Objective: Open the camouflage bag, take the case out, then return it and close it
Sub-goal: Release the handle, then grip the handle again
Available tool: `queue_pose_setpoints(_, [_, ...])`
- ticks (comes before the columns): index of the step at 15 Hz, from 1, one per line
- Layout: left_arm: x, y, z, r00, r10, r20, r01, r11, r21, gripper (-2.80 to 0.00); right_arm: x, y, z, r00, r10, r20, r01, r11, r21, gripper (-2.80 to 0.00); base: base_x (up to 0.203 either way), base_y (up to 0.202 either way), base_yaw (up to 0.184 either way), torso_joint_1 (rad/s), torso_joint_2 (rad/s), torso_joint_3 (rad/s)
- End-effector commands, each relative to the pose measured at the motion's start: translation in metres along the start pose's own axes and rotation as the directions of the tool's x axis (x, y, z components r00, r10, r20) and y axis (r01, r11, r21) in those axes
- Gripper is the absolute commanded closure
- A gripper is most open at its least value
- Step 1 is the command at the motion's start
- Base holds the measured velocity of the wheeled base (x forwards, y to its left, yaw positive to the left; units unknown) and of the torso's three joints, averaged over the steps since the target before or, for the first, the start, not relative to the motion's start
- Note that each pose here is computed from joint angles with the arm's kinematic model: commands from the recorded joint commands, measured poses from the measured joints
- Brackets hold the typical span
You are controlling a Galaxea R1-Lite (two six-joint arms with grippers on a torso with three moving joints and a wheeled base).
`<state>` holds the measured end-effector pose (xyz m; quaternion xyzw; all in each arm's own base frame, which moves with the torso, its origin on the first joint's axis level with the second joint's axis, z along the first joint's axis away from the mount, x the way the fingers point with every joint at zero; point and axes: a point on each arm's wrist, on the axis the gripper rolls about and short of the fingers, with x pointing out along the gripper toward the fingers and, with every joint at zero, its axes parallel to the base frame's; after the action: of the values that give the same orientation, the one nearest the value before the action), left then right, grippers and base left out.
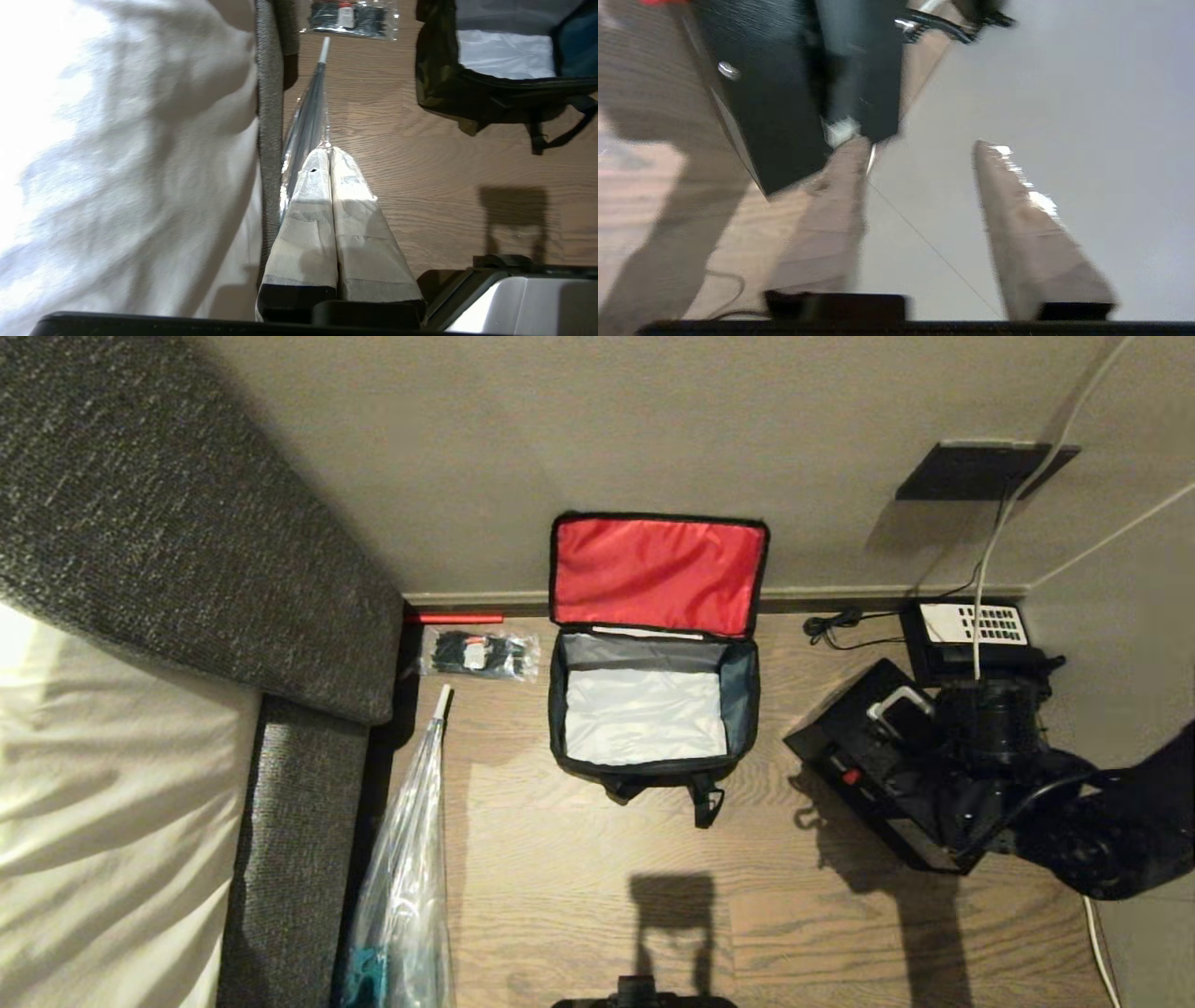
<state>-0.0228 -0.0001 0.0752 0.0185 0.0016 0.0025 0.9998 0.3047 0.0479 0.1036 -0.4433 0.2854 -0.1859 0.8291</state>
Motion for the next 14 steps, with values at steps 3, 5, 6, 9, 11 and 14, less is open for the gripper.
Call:
queue_pose_setpoints(3, [0.000, 0.000, -0.001, 1.000, 0.001, 0.000, -0.001, 1.000, 0.000, 0.00, -0.123, -0.111, -0.056, 0.987, -0.092, 0.131, 0.066, 0.979, 0.194, 0.00, 0.000, 0.000, 0.000, 0.000, 0.00, 0.000])
queue_pose_setpoints(5, [0.000, 0.000, -0.001, 1.000, 0.002, -0.001, -0.002, 1.000, 0.000, 0.00, -0.170, -0.128, -0.108, 0.976, -0.133, 0.172, 0.078, 0.952, 0.294, 0.00, 0.000, 0.000, 0.000, 0.000, 0.00, 0.000])
queue_pose_setpoints(6, [0.000, 0.000, -0.001, 1.000, 0.002, -0.001, -0.002, 1.000, 0.000, 0.00, -0.187, -0.129, -0.133, 0.971, -0.148, 0.186, 0.080, 0.940, 0.333, 0.00, 0.000, 0.000, 0.000, 0.000, 0.00, 0.000])
queue_pose_setpoints(9, [0.000, 0.000, 0.000, 1.000, 0.002, 0.000, -0.002, 1.000, 0.001, 0.00, -0.221, -0.109, -0.203, 0.970, -0.118, 0.214, 0.011, 0.896, 0.445, 0.00, 0.000, 0.000, 0.000, 0.000, 0.00, 0.000])
queue_pose_setpoints(11, [0.000, 0.000, -0.001, 1.000, 0.001, -0.001, -0.001, 1.000, 0.001, 0.00, -0.222, -0.081, -0.223, 0.936, 0.059, 0.348, -0.279, 0.727, 0.627, 0.00, 0.000, 0.000, 0.000, 0.000, 0.00, 0.000])
queue_pose_setpoints(14, [0.000, 0.000, -0.001, 1.000, 0.003, -0.001, -0.003, 1.000, -0.001, 0.00, -0.205, -0.029, -0.237, 0.792, 0.381, 0.477, -0.610, 0.542, 0.578, 0.00, 0.000, 0.000, 0.000, 0.000, 0.00, 0.000])
